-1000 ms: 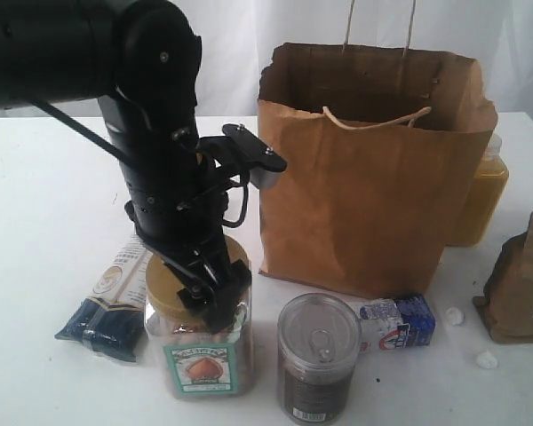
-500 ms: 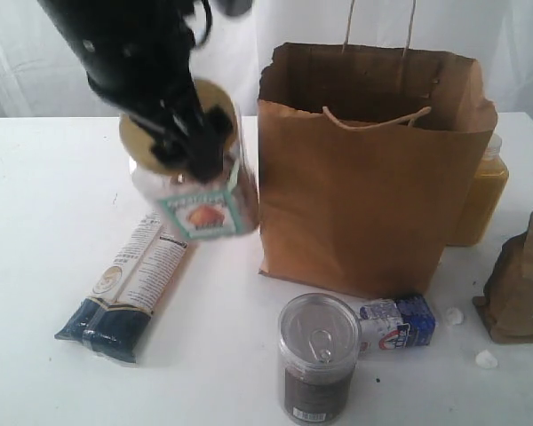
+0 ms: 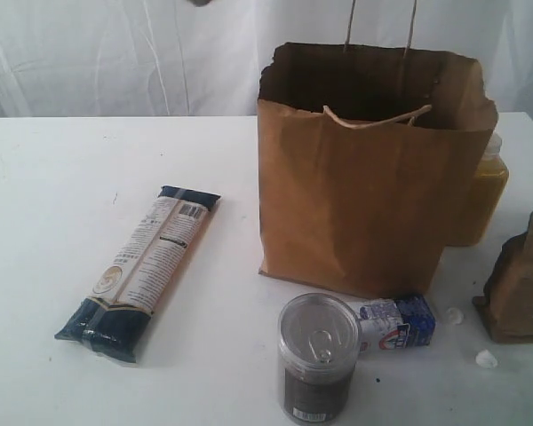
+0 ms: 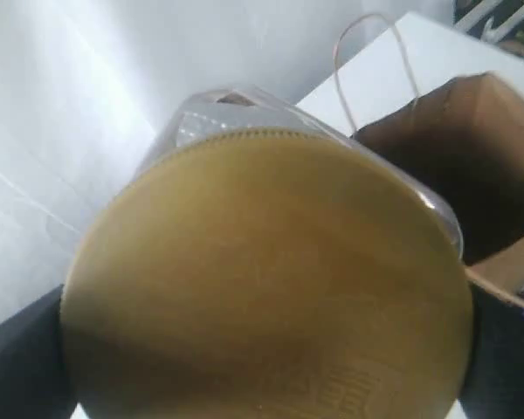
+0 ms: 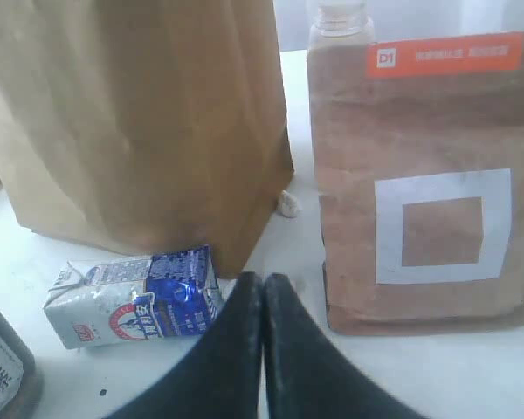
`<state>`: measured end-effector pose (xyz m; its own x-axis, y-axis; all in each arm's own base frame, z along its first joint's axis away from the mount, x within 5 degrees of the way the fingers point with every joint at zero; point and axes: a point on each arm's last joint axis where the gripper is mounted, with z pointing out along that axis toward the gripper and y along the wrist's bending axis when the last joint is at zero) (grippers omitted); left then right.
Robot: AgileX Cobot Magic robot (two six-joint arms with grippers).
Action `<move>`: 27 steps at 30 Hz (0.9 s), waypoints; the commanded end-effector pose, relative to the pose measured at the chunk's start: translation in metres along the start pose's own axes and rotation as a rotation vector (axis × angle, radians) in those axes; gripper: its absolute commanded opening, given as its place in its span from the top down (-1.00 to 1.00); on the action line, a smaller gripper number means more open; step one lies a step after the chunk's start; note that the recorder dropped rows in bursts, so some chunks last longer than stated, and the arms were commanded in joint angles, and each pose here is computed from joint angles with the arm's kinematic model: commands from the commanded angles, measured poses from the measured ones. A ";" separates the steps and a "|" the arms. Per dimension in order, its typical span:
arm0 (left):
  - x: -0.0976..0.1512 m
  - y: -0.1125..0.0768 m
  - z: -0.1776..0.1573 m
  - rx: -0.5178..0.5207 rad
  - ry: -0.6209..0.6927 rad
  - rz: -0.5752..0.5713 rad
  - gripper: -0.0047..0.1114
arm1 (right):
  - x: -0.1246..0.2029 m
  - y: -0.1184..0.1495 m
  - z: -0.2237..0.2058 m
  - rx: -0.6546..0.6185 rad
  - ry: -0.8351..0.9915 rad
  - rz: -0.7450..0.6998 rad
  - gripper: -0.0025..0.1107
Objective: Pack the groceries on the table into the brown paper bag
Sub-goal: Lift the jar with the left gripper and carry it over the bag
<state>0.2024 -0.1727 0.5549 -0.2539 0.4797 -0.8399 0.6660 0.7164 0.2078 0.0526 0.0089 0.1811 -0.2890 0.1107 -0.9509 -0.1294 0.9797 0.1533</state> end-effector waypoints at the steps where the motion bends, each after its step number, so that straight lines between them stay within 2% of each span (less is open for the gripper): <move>1: -0.004 -0.012 0.000 0.133 0.006 -0.008 0.92 | -0.001 0.000 0.000 -0.004 -0.017 -0.004 0.96; 9: -0.010 -0.031 0.052 0.280 0.005 0.027 0.92 | -0.001 0.000 0.000 -0.004 -0.017 -0.004 0.96; 14: -0.013 -0.039 0.069 0.300 -0.013 0.054 0.92 | -0.001 0.000 0.000 -0.004 -0.017 -0.004 0.96; 27: -0.005 -0.056 0.130 0.393 0.050 0.089 0.92 | -0.001 0.000 0.000 -0.005 -0.016 -0.002 0.96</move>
<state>0.2556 -0.2726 0.4817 -0.2308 0.5963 -0.7689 0.8939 0.4419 0.0744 0.0526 0.0089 0.1811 -0.2890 0.1107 -0.9509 -0.1294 0.9797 0.1533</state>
